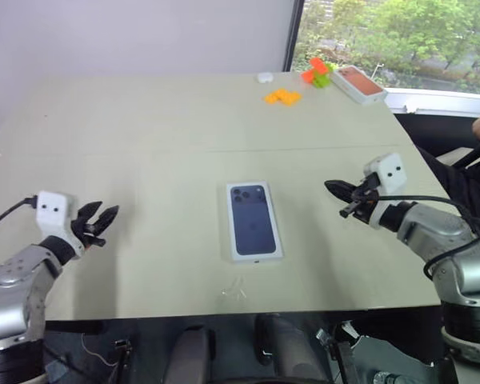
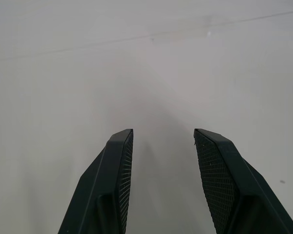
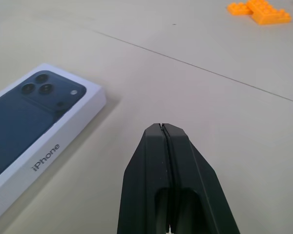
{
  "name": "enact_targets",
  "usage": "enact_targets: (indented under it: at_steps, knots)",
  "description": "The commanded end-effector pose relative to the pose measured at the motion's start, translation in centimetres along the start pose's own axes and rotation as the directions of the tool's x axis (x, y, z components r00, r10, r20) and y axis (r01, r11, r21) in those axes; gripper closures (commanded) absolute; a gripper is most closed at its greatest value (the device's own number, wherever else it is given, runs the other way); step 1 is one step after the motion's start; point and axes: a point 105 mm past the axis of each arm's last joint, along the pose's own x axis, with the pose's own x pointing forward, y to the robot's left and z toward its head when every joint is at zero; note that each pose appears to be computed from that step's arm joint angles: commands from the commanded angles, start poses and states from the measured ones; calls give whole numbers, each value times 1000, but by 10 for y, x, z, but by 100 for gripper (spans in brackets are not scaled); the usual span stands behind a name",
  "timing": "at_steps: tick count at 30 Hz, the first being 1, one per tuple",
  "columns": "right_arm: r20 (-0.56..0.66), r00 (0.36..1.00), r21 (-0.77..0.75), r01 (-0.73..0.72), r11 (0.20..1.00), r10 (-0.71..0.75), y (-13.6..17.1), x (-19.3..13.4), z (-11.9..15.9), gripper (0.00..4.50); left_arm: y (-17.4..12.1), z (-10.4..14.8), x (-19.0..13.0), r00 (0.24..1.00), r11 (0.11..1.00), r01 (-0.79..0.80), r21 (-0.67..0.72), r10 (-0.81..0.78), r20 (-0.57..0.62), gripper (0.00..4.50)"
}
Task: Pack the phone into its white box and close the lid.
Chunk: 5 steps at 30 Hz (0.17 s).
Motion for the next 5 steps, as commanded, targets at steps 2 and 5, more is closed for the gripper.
enact_targets:
  at_steps: [2, 5]
  knots:
    - [18, 999, -54, -37, 998, 38, 5, 0, 5, 450, 3, 9, -6, 999, 999, -12, 29, 11, 32, 238]
    - [13, 998, -61, -67, 996, 68, 13, 5, 3, 450, -1, 7, -3, 1000, 1000, -5, 27, 5, 30, 238]
